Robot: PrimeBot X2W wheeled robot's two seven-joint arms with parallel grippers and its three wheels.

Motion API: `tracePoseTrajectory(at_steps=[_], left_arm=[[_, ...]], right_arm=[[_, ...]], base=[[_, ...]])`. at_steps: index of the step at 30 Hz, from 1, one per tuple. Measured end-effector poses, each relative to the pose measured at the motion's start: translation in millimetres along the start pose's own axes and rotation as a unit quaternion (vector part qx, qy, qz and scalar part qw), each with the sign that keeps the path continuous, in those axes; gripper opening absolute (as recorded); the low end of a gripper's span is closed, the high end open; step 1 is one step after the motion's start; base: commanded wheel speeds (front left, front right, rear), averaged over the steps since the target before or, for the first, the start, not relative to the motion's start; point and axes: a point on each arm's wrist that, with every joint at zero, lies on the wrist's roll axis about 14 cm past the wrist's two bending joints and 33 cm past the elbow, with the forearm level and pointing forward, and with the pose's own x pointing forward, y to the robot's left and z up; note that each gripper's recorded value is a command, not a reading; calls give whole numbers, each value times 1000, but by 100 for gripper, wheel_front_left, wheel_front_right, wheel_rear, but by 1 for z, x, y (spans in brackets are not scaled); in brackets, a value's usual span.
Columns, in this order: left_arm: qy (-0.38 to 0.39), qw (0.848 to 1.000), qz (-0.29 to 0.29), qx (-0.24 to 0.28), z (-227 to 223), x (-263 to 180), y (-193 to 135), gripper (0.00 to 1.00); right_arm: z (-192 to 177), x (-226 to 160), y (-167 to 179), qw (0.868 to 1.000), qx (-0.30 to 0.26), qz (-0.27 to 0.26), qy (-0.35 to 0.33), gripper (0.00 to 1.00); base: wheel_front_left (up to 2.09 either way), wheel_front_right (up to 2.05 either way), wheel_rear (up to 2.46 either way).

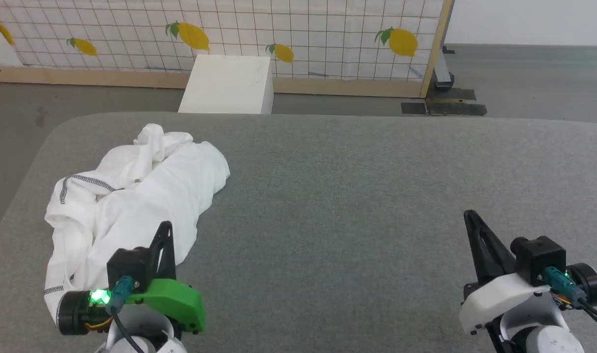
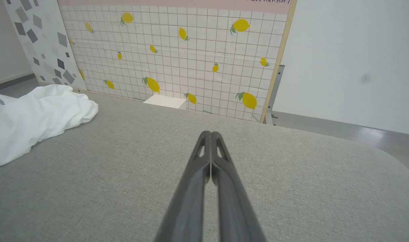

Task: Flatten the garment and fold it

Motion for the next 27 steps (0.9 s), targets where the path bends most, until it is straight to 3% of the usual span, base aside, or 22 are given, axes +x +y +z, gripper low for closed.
tracePoseTrajectory(at_steps=[27], left_arm=[[-11, 1000, 15, -13, 0, -5, 7, 100]], right_arm=[[-5, 5, 8, 999, 31, 12, -4, 100]], base=[[0, 0, 0]])
